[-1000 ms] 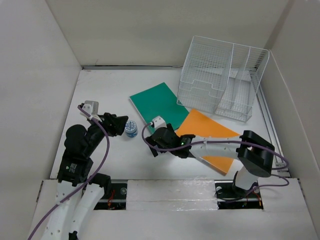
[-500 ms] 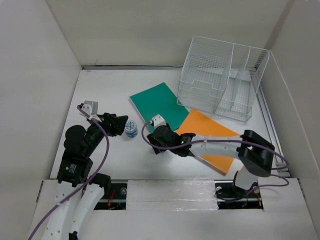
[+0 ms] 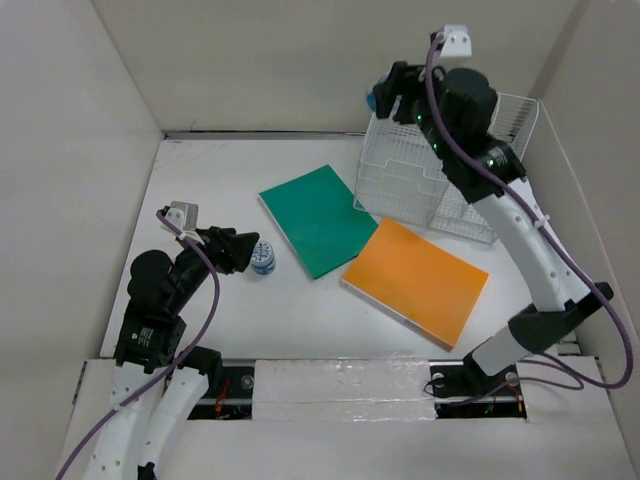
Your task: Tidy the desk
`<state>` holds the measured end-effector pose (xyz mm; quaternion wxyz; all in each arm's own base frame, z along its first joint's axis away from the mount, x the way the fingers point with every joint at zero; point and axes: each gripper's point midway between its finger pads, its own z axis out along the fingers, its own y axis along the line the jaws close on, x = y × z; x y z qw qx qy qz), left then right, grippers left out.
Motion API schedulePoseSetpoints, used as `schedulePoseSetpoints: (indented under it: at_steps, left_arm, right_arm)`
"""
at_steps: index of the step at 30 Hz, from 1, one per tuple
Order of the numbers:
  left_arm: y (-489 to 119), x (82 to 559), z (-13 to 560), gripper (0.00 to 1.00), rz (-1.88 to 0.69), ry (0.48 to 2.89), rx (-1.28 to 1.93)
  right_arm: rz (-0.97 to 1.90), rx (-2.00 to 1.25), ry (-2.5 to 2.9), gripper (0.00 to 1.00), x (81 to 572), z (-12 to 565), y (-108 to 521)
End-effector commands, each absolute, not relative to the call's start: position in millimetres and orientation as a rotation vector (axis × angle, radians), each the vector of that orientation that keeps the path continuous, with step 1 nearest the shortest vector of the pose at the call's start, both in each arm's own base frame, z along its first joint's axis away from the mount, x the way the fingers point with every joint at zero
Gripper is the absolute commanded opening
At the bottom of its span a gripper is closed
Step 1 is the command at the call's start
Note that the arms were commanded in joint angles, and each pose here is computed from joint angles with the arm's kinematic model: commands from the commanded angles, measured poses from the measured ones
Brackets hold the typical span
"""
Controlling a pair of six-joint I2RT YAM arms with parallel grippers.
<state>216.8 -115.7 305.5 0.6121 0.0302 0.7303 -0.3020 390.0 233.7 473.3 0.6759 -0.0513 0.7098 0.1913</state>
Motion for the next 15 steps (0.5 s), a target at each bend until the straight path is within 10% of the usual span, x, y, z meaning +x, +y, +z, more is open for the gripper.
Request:
schedulePoseSetpoints:
  at_steps: [1,15]
  left_arm:
    - [-121.8,216.4,313.3,0.57,-0.728,1.644,0.1]
    - [-123.7,218.6,310.5,0.56,-0.731,1.661,0.109]
  right_arm:
    - [0.323,-0.13,1.68,0.63,437.3,462.9,213.8]
    - [0.187,0.036,1.628,0.68,584.0,443.6,133.9]
